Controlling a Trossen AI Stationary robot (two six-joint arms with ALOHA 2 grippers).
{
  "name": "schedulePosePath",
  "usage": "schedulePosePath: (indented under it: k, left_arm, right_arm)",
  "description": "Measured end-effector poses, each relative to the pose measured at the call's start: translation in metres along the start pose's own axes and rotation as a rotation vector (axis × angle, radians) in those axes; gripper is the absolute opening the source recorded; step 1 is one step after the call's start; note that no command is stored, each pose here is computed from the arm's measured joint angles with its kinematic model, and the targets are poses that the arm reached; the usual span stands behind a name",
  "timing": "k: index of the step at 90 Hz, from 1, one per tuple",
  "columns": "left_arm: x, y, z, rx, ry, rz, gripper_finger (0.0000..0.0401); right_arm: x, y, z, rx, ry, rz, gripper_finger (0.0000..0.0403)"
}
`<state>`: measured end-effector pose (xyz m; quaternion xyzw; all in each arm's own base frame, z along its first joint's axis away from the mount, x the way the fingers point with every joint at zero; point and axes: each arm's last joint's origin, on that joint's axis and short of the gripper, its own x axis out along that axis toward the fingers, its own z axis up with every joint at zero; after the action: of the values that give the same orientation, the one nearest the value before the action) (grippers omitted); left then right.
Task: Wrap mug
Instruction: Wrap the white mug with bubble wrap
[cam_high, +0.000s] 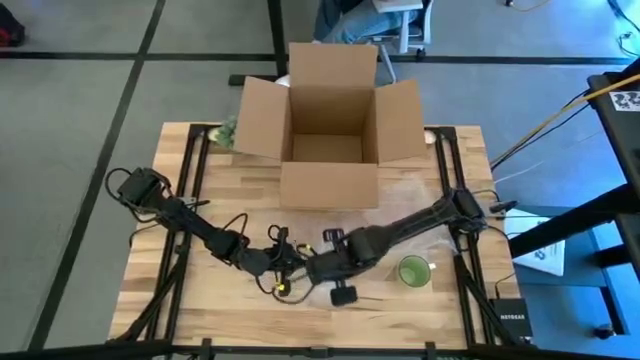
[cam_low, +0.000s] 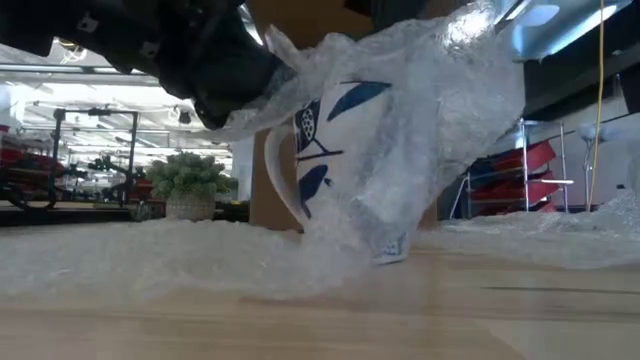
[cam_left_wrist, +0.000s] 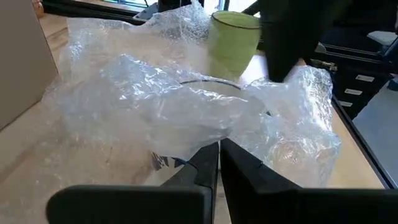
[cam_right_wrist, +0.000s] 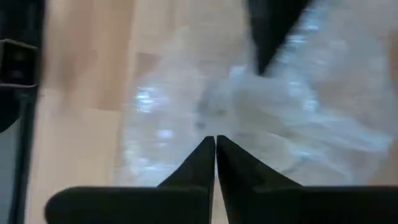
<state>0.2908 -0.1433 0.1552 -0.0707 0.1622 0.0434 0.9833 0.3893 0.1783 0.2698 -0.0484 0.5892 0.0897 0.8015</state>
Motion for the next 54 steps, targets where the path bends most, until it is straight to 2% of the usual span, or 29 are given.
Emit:
schedulePosePath:
  k: [13,22,34,39,54]
  left_arm:
    - [0.000,0.000,0.000,-0.001,0.000,0.000,0.0000]
    - [0.000,0.000,0.000,-0.004,-0.002,-0.001,0.0000]
    - [0.000,0.000,0.000,-0.008,-0.005,0.001,0.0000]
    - [0.000,0.000,0.000,-0.009,-0.004,-0.006,0.0000]
    - [0.000,-0.001,-0.003,0.005,0.020,-0.011,0.0000]
  right_arm:
    - [0.011,0.016,-0.001,-0.033,-0.042,-0.003,0.0003]
    - [0.023,0.014,-0.001,-0.026,-0.073,-0.011,0.0003]
    - [0.035,0.003,-0.008,-0.012,-0.053,-0.147,0.0003]
    - [0.035,-0.001,-0.008,-0.010,-0.048,-0.179,0.0003]
    - [0.020,-0.008,0.000,-0.008,-0.082,-0.161,0.0003]
